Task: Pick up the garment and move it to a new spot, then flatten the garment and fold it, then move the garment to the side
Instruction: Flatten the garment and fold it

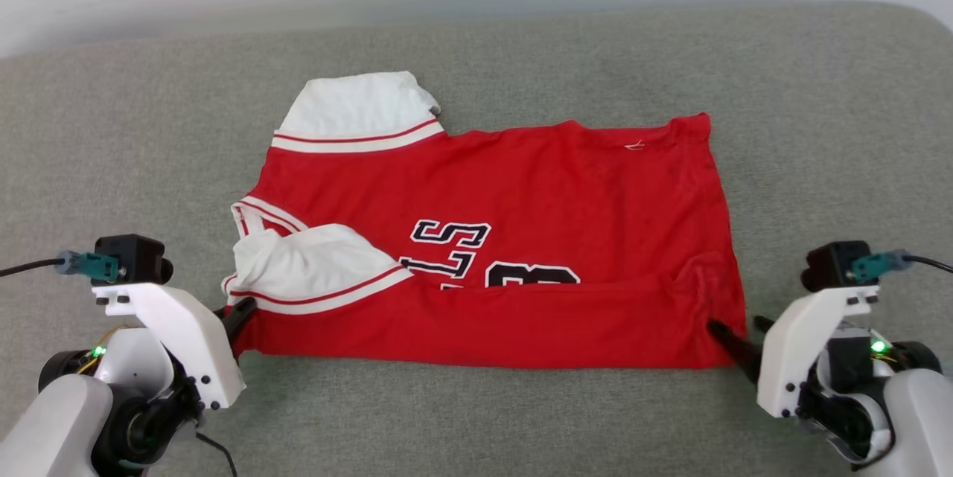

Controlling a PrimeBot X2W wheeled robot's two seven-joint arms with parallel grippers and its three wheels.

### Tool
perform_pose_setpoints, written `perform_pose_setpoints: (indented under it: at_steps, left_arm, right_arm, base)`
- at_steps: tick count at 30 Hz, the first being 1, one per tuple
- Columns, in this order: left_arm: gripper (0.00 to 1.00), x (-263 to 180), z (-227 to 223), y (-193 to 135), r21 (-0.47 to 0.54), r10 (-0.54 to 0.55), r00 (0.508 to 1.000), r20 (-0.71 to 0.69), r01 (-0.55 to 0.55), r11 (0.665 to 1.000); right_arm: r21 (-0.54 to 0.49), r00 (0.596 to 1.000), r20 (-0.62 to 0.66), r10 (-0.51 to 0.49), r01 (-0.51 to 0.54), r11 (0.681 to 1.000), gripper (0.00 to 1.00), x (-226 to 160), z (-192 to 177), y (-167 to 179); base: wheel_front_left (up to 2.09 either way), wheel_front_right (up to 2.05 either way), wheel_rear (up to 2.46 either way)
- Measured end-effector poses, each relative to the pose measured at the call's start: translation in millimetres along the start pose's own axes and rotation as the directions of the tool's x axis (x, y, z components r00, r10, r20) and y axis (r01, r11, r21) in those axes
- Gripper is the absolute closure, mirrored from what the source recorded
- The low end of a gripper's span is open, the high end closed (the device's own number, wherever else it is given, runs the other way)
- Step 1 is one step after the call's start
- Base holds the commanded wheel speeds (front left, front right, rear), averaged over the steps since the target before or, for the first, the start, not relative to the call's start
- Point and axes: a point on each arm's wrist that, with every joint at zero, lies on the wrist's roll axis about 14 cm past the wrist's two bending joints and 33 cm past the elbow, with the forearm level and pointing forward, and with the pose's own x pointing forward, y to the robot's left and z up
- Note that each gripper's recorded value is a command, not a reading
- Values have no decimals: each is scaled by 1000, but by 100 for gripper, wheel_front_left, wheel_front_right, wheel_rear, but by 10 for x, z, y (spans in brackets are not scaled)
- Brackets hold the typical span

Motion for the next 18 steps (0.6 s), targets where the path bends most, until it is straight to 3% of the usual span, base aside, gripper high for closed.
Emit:
perform_pose_setpoints:
  at_steps: [4,5,6,7,8,18]
  left_arm:
    - [100,42,-34,7,-11,0,1000,5,0,1000]
    - [100,43,-39,5,-15,-1,1000,8,1,1000]
    - [100,42,-40,8,-18,0,1000,12,0,1000]
    - [100,39,-29,14,-21,2,1000,21,-2,1000]
    - [100,34,-26,11,-24,2,1000,27,-1,1000]
    - [100,-216,-49,-106,-59,-14,993,114,21,998]
  right_arm:
    - [4,993,-109,47,-47,999,0,228,-141,152]
    - [8,991,-122,52,-51,999,51,250,-159,160]
    - [9,990,-130,54,-54,999,85,265,-168,162]
    - [6,990,-132,54,-54,999,85,272,-166,160]
    - [5,990,-131,55,-55,999,100,274,-157,158]
    - [-70,998,-14,68,-69,995,100,18,120,209]
  base:
    - [0,0,0]
    - [0,0,0]
    - [0,0,0]
    - [0,0,0]
    - [0,0,0]
    - [0,0,0]
